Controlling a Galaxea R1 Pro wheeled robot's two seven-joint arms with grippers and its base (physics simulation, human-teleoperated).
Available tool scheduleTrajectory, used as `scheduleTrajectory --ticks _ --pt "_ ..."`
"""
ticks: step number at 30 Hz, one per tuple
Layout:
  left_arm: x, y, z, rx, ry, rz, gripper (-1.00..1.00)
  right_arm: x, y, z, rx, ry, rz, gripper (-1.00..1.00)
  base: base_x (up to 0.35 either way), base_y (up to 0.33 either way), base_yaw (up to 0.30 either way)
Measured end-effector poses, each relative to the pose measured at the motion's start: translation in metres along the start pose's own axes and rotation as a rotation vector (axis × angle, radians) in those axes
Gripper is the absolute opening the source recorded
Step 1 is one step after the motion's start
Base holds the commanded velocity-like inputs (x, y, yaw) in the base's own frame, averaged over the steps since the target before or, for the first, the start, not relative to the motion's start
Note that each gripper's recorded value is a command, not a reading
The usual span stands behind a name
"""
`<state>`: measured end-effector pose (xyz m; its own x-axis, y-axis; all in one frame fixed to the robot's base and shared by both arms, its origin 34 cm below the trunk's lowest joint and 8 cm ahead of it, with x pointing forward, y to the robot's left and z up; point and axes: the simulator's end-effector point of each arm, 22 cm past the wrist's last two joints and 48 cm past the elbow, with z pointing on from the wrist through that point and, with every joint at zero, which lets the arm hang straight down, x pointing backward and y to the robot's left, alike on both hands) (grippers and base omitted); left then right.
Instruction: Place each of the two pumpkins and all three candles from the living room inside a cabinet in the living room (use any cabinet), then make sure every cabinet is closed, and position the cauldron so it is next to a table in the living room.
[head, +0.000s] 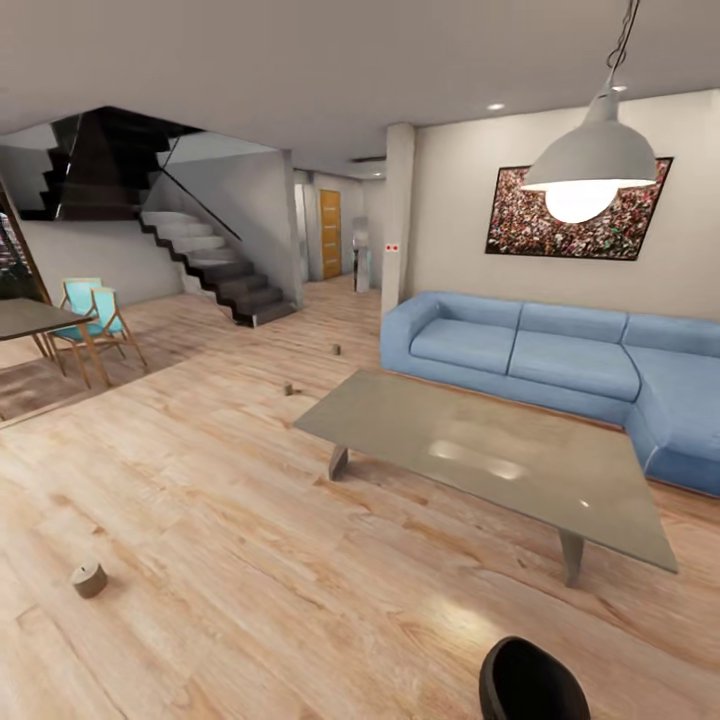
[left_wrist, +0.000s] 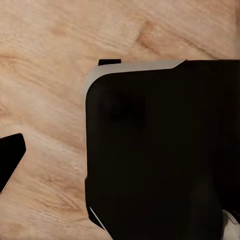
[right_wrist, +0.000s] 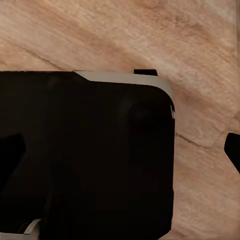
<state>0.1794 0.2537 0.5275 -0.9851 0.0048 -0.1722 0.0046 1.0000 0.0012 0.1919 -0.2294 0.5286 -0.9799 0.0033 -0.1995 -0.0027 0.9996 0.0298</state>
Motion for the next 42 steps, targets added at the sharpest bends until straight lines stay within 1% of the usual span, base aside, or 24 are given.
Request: scheduleTrajectory --ticks 42 --pt "0.0 -0.0002 0.0 0.0 0.0 0.001 1.0 -0.0003 -0.0005 0.0 0.001 -0.001 0.0 1.0 0.0 0.0 -0.291"
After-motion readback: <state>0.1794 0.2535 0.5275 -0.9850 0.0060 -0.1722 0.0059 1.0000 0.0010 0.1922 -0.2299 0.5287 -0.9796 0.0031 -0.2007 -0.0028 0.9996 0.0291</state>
